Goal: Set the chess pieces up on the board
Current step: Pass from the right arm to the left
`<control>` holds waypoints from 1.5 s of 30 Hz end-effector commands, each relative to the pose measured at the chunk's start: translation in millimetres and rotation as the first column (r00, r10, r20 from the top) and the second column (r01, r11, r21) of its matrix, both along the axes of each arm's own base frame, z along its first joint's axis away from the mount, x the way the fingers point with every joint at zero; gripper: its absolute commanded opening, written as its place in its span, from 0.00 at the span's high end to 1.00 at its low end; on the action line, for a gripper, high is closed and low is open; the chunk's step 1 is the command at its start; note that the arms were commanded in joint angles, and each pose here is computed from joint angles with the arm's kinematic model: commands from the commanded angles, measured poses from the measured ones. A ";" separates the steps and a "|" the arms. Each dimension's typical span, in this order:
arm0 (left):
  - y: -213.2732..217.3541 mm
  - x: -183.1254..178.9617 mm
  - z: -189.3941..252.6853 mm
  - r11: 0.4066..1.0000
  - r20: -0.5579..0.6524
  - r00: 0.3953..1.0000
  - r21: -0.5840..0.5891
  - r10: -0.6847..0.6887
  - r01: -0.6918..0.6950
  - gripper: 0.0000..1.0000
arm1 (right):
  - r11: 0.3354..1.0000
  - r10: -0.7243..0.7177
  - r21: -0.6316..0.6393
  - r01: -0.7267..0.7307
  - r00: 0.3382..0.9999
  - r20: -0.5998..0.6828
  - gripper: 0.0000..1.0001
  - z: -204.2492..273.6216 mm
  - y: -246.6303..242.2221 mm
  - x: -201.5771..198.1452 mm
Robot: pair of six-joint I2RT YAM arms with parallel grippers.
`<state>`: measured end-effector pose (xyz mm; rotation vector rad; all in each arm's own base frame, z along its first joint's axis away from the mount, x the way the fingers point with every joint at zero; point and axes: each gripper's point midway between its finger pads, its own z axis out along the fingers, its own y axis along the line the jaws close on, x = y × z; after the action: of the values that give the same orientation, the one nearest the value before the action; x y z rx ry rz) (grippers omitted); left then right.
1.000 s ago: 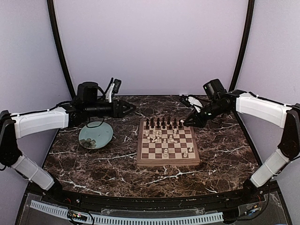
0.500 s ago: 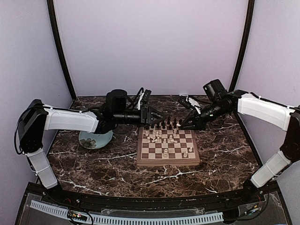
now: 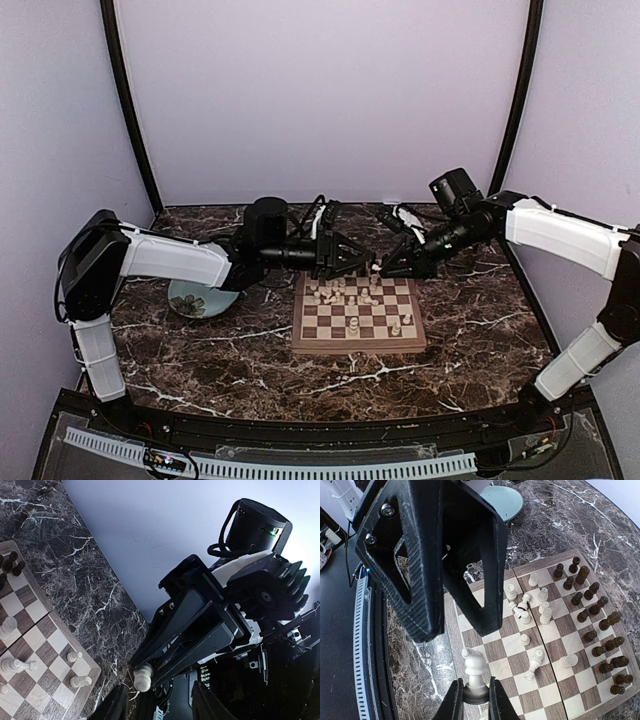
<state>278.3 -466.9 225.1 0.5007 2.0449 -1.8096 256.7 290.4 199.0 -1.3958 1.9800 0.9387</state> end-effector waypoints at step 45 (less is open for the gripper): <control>-27.1 -4.7 4.7 0.997 -0.031 0.997 -0.036 -0.071 0.070 0.85 | 0.999 -0.021 0.028 0.020 0.999 0.041 0.85 11.2 6.8 7.2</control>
<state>277.3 -487.6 211.5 0.4924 2.1049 -1.8719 260.9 293.8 203.9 -1.3732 1.9718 0.9336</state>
